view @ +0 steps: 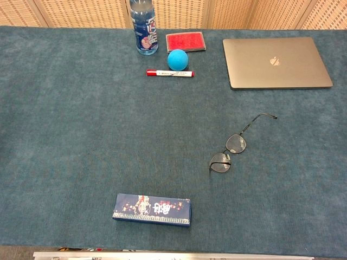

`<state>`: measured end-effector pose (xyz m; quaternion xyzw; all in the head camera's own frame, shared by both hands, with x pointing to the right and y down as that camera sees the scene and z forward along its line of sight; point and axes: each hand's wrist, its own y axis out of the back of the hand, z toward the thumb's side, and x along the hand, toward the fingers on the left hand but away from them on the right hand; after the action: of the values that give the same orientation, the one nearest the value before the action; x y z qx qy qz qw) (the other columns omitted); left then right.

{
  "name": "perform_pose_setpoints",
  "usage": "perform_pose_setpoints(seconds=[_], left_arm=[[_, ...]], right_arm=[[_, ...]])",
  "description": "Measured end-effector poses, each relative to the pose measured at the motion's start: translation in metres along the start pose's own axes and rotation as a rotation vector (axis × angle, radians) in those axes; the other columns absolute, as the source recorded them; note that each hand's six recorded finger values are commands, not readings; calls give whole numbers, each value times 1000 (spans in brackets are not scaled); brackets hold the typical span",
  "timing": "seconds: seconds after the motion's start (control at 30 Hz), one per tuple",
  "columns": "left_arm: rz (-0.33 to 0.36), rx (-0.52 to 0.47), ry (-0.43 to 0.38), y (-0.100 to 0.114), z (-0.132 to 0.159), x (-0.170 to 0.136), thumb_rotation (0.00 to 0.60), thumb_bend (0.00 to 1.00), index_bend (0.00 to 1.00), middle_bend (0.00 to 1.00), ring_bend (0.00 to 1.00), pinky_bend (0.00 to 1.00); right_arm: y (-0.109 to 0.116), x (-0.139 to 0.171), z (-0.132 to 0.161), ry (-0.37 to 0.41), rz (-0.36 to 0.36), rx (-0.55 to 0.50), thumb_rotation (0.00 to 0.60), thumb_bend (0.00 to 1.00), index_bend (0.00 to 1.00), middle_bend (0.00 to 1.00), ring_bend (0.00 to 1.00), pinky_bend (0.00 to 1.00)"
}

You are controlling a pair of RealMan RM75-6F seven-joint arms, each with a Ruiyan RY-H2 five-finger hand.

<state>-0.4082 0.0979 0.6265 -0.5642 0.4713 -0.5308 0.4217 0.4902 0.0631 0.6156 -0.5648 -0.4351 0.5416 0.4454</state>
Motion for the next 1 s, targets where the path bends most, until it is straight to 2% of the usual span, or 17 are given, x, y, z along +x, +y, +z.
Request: perform_pose_setpoints(seconds=[0.5, 0.83, 1.0], left_arm=[[-14, -15, -11, -2, 2, -1, 600, 0, 464, 423, 312, 467], [-8, -20, -25, 1, 5, -9, 600, 0, 464, 424, 312, 467], [-6, -23, -15, 2, 3, -9, 600, 0, 464, 424, 312, 467]], right_arm=[[1, 1, 6, 19, -30, -3, 600, 114, 404, 389, 297, 363], [-16, -12, 35, 121, -110, -51, 600, 141, 404, 412, 297, 411], [-24, -26, 55, 184, -127, -83, 600, 194, 404, 424, 298, 411]])
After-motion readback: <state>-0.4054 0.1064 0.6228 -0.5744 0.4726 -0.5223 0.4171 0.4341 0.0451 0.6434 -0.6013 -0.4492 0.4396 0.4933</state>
